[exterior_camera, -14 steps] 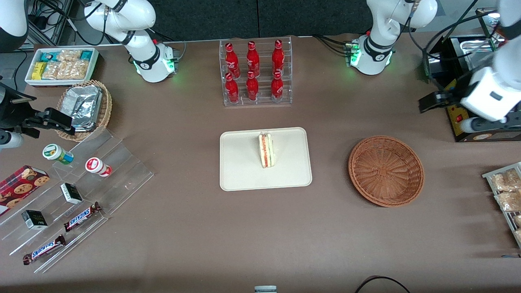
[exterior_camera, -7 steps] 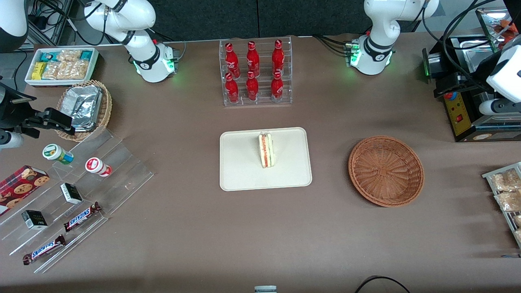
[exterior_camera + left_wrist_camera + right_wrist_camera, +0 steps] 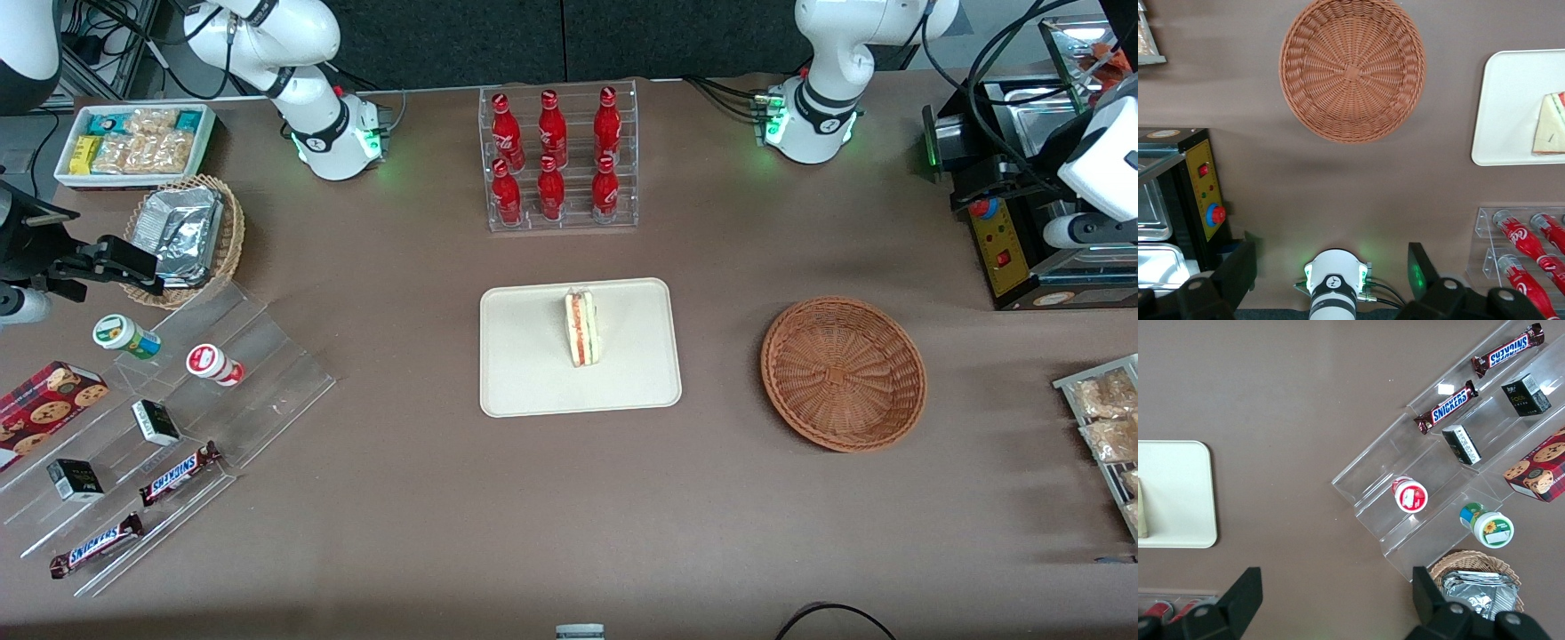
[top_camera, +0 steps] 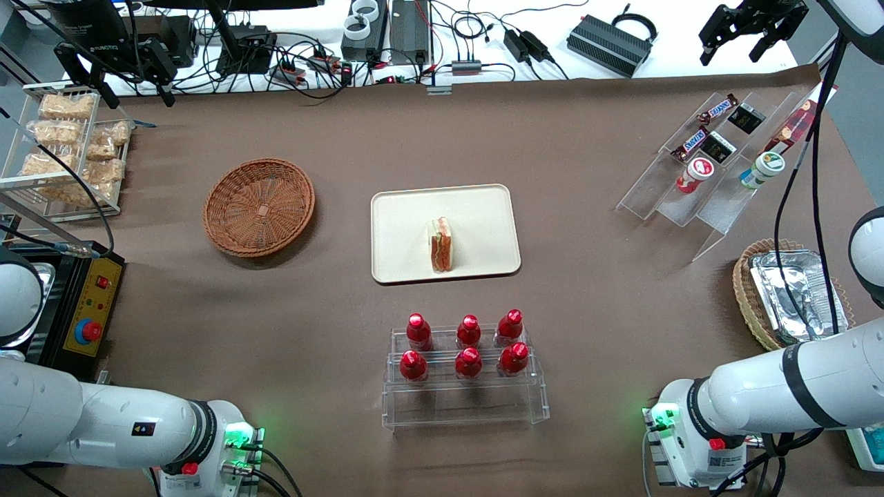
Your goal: Place sandwich from basket to tray
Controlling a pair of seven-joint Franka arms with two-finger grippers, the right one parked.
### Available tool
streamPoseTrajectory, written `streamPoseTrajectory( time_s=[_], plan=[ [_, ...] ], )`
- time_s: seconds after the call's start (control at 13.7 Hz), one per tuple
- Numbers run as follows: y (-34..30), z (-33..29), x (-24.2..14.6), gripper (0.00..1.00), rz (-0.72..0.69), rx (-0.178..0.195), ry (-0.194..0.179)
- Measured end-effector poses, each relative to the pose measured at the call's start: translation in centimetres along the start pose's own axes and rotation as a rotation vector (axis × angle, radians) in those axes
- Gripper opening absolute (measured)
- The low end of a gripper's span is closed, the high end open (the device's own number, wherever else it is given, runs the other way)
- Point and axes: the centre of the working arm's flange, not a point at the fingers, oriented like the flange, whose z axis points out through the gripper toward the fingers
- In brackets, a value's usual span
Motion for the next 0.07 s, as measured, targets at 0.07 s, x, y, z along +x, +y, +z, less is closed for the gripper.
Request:
streamPoseTrajectory(
  time_s=[0.07],
  plan=[
    [-0.14,-0.02,0.02,1.0,0.0,0.017,0.003]
  ],
)
